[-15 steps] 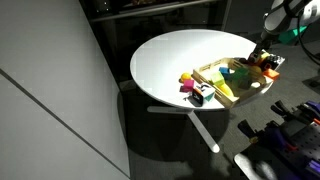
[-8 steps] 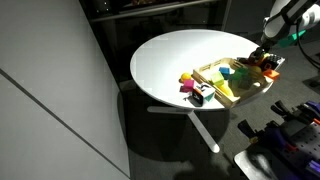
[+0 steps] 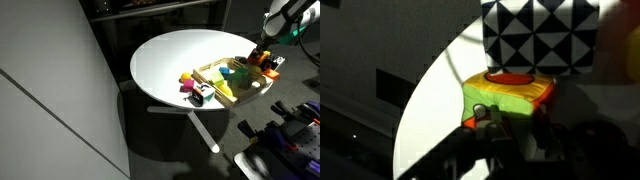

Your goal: Put the soft orange cube on the tray

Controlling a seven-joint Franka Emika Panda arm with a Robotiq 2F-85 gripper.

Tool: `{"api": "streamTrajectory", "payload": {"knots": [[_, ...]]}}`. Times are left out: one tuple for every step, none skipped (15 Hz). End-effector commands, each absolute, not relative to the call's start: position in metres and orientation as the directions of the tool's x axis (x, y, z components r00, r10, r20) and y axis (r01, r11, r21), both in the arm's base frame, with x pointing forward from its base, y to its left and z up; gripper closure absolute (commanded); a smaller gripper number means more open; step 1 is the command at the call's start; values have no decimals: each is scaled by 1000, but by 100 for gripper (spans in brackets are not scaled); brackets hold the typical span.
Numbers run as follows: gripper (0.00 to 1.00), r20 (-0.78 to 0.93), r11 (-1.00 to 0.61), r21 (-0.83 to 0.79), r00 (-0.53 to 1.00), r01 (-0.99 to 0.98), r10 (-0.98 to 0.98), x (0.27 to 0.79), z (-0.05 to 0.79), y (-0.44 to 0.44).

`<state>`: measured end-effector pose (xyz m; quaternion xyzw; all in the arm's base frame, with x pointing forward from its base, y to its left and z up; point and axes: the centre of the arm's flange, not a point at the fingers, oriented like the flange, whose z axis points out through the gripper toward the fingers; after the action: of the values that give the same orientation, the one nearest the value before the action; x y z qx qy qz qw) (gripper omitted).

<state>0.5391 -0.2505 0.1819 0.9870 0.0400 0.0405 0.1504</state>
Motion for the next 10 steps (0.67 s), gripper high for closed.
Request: {"api": "streamTrajectory", "payload": {"knots": [[93,77,-933,356,993,58,91,540,214,-247],[95,84,-928,367,992,56,93,541,220,-247],[98,91,-924,378,991,55,97,542,229,-246],[98,101,-921,387,990,52,98,543,236,-245],[96,113,-919,392,989,48,100,544,244,-244],[96,124,-918,393,987,46,102,546,251,-242],[97,136,-920,389,985,45,105,547,258,-239],[96,150,-925,376,982,50,114,548,264,-234],[96,165,-930,363,978,57,124,548,270,-229],[96,176,-933,354,975,64,134,549,274,-223]]}}
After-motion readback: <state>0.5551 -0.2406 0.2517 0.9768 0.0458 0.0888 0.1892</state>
